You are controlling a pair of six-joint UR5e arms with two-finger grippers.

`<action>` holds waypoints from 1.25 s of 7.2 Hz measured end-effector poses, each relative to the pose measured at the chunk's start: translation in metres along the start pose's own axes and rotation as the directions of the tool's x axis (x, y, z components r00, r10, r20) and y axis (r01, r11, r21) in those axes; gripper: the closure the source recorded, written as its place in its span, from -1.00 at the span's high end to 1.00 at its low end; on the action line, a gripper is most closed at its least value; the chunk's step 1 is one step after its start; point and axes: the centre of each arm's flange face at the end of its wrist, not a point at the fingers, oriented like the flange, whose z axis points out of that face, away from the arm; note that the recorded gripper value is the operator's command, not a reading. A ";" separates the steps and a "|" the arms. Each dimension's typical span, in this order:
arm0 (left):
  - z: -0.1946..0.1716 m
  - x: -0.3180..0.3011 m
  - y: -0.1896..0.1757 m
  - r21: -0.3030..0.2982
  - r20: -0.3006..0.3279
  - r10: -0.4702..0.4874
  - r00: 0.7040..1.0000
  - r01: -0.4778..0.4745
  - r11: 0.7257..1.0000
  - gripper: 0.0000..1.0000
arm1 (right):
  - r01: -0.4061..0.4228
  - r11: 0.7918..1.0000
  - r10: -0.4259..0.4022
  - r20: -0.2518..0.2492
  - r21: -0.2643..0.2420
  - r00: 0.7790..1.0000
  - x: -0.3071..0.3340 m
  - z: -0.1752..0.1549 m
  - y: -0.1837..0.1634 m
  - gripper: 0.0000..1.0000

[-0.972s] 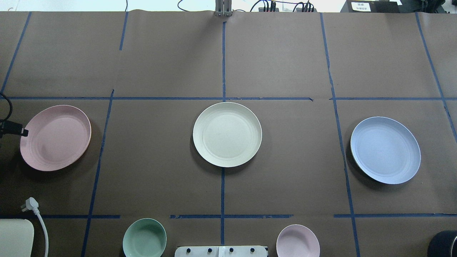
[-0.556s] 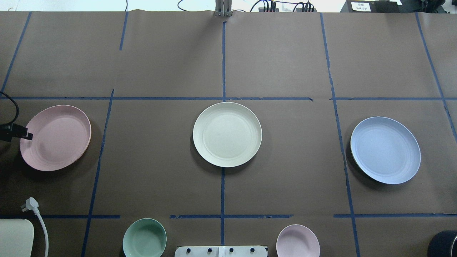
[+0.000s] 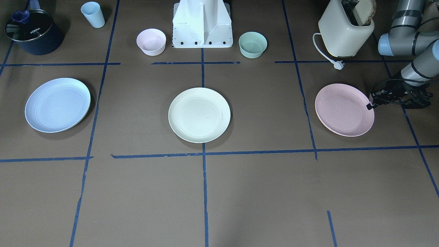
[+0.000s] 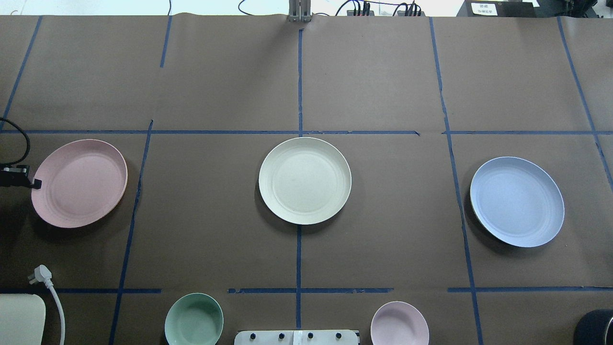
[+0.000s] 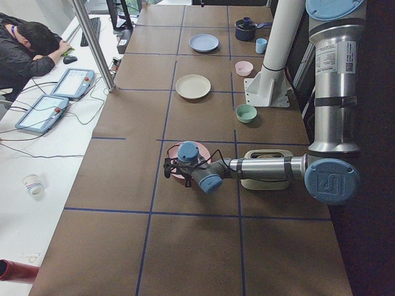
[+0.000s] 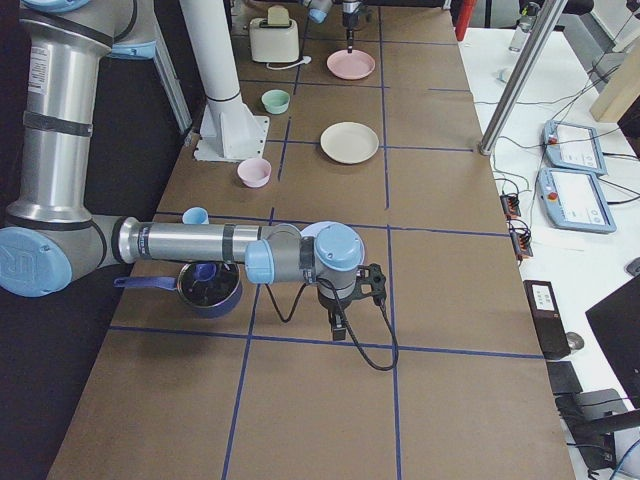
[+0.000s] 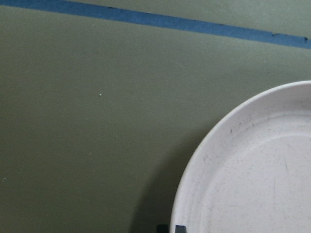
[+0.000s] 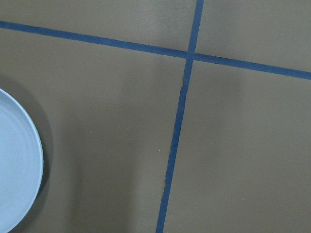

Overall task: Stack three plates with pink and blue
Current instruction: 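Move the left gripper to the rim of the pink plate and grasp it, then carry the pink plate with the left gripper onto the cream plate and release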

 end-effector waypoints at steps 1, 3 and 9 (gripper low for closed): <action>-0.006 0.020 -0.001 -0.033 -0.053 -0.004 0.999 0.002 0.999 -1.00 | 0.000 1.000 0.000 0.000 0.000 1.000 0.000 0.000 0.000 1.00; -0.025 0.089 -0.021 -0.041 -0.146 -0.077 0.986 0.072 0.997 -1.00 | 0.000 1.000 0.000 0.001 0.000 1.000 0.000 0.000 0.000 1.00; 0.059 0.450 0.011 -0.002 -0.142 -0.125 0.982 0.126 0.992 -1.00 | -0.001 1.000 0.001 0.001 -0.001 1.000 0.000 0.000 0.000 1.00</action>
